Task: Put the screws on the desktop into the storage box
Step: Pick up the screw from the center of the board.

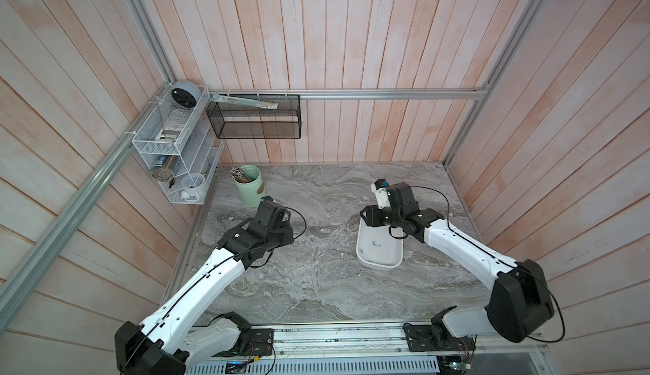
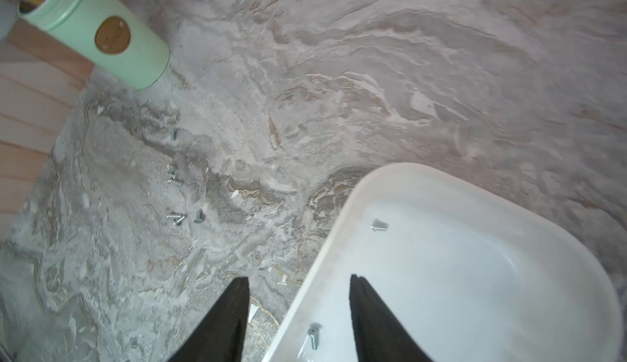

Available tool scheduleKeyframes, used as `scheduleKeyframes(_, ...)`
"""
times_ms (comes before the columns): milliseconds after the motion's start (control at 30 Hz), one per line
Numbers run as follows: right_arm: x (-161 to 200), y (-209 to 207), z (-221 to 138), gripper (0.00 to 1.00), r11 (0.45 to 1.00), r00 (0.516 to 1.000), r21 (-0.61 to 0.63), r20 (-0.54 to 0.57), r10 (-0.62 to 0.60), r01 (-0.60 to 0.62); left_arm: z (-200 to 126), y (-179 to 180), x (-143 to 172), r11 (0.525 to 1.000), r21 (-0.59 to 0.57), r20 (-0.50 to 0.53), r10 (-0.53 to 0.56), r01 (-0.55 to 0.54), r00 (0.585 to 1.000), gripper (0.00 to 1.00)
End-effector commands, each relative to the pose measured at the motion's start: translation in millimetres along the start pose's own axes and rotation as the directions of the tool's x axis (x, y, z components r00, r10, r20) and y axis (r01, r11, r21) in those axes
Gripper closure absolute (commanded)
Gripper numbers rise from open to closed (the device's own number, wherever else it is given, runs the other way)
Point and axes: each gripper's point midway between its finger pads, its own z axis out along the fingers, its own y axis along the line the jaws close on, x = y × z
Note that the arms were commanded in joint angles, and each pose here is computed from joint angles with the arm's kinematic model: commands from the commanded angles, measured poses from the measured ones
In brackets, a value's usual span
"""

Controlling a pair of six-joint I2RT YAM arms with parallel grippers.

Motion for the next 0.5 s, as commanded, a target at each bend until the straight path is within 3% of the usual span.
scheduleKeyframes(0, 19.3, 17.9, 22.8, 0.47, 0.992, 0.986, 0.045, -0.125, -0.114, 0.121, -22.3, 32.9, 12.3, 0.992, -0.115, -0.011, 0.044, -0.045, 0.999, 0.54)
scheduleKeyframes(233, 41.2, 65.5, 73.6, 0.46, 0.980, 0.937, -0.019, -0.292, -0.194, 0.197, -51.1, 61.7, 8.6, 0.969, -0.227, 0.039, 0.109, -0.097, 0.993, 0.54)
scheduleKeyframes(467, 60.1, 94.7, 102.7, 0.43, 0.962, 0.890, -0.044, -0.369, -0.267, 0.271, -50.1, 54.0, 11.0, 0.982, -0.160, 0.062, 0.114, -0.103, 0.992, 0.54)
